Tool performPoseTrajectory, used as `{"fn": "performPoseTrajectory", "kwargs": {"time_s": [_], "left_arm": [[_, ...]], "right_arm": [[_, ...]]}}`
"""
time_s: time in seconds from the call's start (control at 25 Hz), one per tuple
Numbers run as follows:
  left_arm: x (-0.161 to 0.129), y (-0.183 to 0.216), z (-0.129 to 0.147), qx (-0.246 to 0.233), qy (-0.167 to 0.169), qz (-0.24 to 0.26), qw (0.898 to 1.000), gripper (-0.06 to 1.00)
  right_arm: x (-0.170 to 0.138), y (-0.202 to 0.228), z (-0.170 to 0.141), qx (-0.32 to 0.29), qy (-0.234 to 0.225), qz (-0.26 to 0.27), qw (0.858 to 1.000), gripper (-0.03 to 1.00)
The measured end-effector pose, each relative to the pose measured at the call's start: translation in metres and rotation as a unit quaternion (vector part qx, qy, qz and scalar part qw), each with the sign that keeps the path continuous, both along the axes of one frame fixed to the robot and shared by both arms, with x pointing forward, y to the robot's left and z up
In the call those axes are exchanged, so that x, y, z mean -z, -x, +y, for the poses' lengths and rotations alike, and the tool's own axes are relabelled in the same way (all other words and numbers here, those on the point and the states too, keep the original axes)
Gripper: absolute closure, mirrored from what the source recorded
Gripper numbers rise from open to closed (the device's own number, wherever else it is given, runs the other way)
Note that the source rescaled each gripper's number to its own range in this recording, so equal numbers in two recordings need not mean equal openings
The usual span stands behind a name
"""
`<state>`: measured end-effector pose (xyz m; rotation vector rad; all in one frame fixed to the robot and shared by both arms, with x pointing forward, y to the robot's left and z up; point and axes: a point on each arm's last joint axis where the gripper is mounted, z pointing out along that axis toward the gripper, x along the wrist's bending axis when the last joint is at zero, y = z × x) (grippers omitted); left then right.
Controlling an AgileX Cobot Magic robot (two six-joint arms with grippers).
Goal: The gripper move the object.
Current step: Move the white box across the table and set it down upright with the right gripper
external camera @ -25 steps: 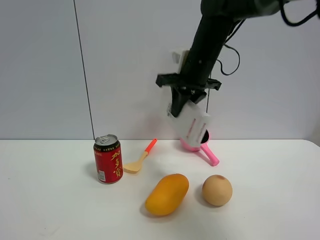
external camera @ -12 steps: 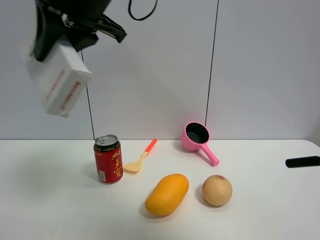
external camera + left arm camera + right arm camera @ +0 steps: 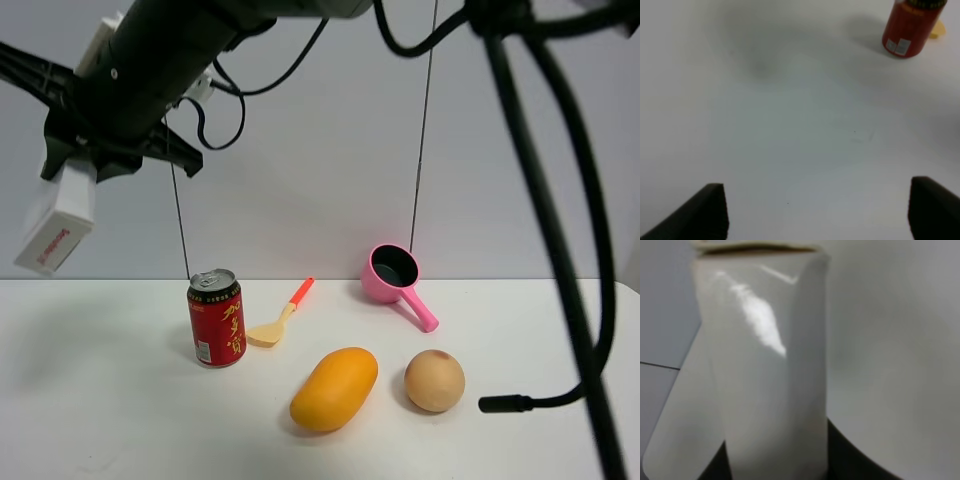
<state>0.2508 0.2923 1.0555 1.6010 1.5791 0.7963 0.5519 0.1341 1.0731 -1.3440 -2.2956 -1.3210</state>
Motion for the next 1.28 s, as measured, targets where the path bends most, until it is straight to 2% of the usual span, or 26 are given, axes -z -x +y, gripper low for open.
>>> {"fn": "performPoseTrajectory", "kwargs": {"time_s": [0.32, 0.48, 0.76, 1.12, 1.28], "left_arm": [[0.0, 0.0, 0.0, 0.0, 0.0, 0.0, 1.0, -0.06], [0.0, 0.0, 0.0, 0.0, 0.0, 0.0, 1.0, -0.06], [0.0, 0.0, 0.0, 0.0, 0.0, 0.0, 1.0, -0.06], [0.0, 0.0, 0.0, 0.0, 0.0, 0.0, 1.0, -0.06], [0.0, 0.0, 0.0, 0.0, 0.0, 0.0, 1.0, -0.06]], "right_arm": [[0.071, -0.012, 0.018, 0.044, 0.03, 0.06, 0.997, 0.96], [0.096, -0.018, 0.02, 0.076, 0.044, 0.069, 0.994, 0.96], [0.1, -0.027, 0.015, 0.132, 0.063, 0.051, 0.988, 0.96], [0.102, -0.029, 0.012, 0.148, 0.076, 0.046, 0.985, 0.96], [0.103, -0.029, 0.01, 0.174, 0.089, 0.039, 0.98, 0.96]]}}
